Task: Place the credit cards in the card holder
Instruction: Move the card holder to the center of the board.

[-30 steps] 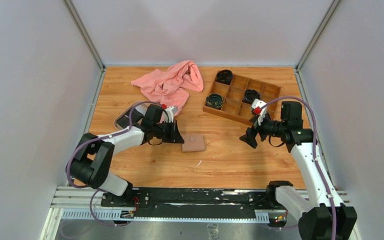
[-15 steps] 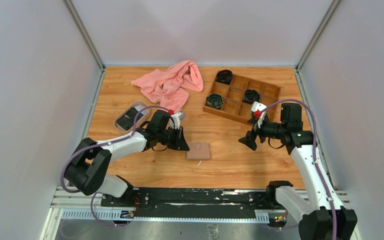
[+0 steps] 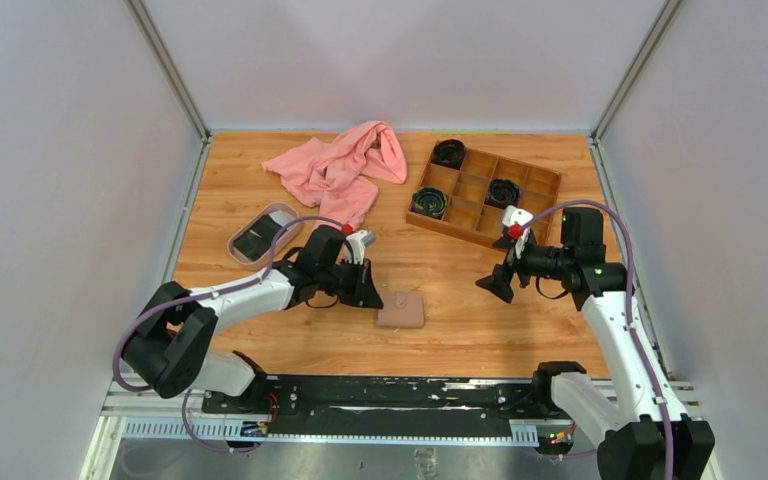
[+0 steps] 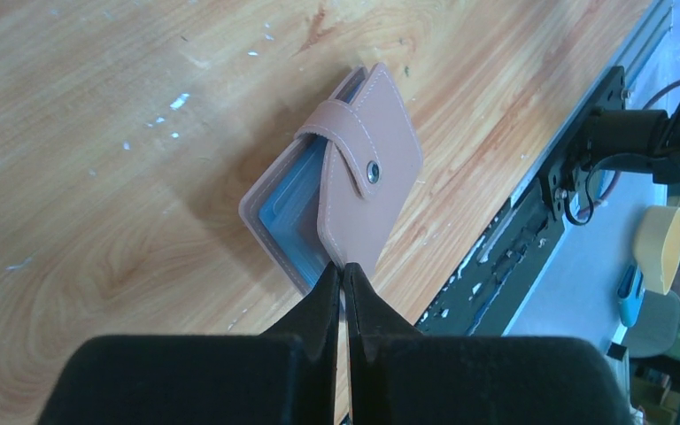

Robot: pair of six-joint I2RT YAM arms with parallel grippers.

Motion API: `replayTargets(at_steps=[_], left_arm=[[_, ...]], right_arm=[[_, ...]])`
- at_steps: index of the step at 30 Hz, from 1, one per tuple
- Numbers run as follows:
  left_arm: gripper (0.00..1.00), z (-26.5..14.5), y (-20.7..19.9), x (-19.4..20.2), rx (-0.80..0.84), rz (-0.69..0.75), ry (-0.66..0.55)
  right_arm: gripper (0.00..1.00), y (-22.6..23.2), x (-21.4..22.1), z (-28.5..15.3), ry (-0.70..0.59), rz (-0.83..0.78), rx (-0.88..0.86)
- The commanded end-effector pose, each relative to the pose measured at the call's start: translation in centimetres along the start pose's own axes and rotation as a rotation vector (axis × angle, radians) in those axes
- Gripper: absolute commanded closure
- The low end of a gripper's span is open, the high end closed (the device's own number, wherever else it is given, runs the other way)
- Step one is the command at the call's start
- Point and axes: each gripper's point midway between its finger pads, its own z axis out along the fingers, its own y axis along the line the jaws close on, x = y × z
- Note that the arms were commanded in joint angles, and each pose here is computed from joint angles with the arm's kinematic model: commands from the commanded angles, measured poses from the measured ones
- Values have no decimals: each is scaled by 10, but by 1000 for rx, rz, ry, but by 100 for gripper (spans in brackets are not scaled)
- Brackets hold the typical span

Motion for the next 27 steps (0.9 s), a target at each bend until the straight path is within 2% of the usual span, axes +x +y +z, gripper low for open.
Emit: replayTargets(at_steps=[1,10,27], left_arm=[[100,3,-16,7,39,17,21],[100,17,-28,21,45,30,74],[100,37,-49,30,67,32,65]], right_arm=[[0,14,1,3,-9,-8,-53],[0,17,1,3,-14,-14,-68],[0,23,1,3,-25,-27,-94]])
